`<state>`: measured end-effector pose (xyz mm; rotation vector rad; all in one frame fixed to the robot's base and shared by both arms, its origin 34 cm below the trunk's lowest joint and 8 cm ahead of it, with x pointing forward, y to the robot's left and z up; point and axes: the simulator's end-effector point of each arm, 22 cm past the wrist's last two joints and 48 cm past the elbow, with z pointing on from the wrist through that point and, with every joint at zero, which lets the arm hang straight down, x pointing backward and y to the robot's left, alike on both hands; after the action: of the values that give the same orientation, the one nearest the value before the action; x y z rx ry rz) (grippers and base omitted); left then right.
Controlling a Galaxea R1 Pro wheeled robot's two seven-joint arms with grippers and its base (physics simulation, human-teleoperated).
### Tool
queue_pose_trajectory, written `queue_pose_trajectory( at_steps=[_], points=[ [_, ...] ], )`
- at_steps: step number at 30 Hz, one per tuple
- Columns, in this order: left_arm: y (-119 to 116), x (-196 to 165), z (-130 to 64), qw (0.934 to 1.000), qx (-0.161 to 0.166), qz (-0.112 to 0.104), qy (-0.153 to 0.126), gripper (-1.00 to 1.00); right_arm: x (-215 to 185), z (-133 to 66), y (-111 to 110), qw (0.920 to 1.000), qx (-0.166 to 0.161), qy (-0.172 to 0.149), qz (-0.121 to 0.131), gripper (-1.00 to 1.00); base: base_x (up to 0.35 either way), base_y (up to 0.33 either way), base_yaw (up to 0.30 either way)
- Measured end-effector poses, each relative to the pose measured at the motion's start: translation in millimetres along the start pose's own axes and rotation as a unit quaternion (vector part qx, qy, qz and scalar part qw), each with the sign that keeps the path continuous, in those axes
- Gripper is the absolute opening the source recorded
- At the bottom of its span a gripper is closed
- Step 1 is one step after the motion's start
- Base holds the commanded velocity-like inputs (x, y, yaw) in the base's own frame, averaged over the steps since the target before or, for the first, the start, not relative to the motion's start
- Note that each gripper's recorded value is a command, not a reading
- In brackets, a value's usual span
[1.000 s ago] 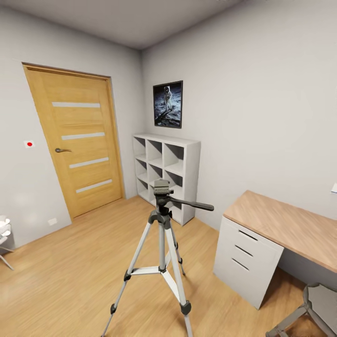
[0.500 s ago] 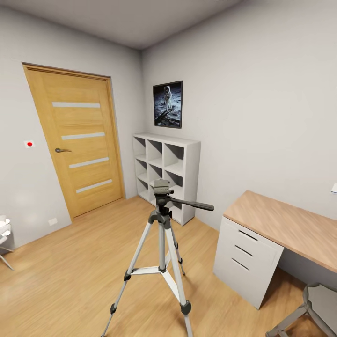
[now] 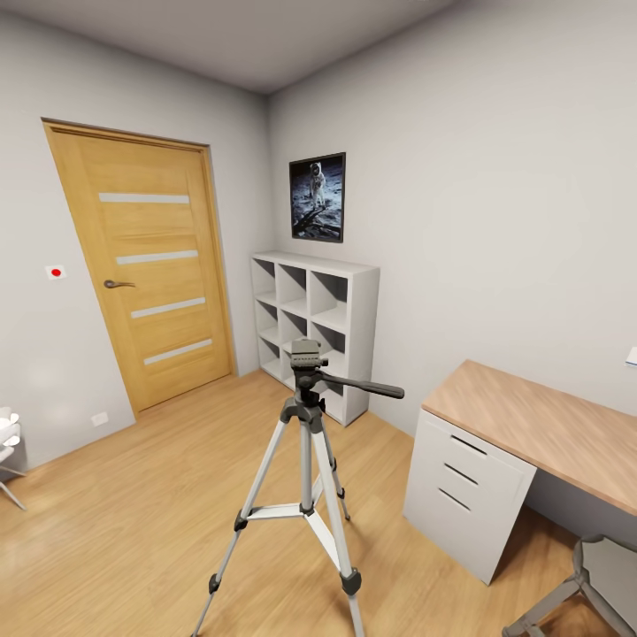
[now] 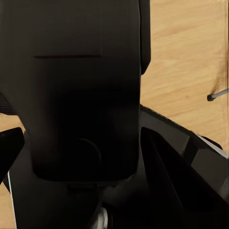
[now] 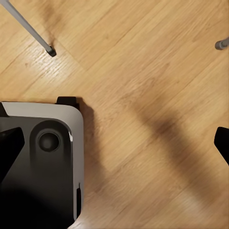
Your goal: Attach the digital camera to the camera tripod in the bedroom.
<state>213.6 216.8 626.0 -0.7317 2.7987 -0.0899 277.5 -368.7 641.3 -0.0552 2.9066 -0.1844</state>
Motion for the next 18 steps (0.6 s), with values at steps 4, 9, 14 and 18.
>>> queue_pose_trajectory(
  at_steps=[4,9,14,18],
  points=[
    [-5,-5,-0.1,0.9999,0.011,0.002,-0.011,-1.0,0,0.0,0,1.0,0.0,0.0,0.0,1.0,0.0,0.0,0.0],
    [-7,-10,-0.2,0.9996,0.016,0.004,-0.022,-1.0,0,0.0,0,1.0,0.0,0.0,0.0,1.0,0.0,0.0,0.0],
    [-7,-13,-0.1,0.9996,0.016,0.005,-0.025,-1.0,0,0.0,0,1.0,0.0,-0.001,0.0,1.0,0.0,0.0,0.0],
    [-6,-14,0.0,0.9995,0.015,0.005,-0.026,-1.0,0,0.0,1,1.0,0.0,-0.001,0.0,1.0,0.0,0.0,0.0]
  ],
)
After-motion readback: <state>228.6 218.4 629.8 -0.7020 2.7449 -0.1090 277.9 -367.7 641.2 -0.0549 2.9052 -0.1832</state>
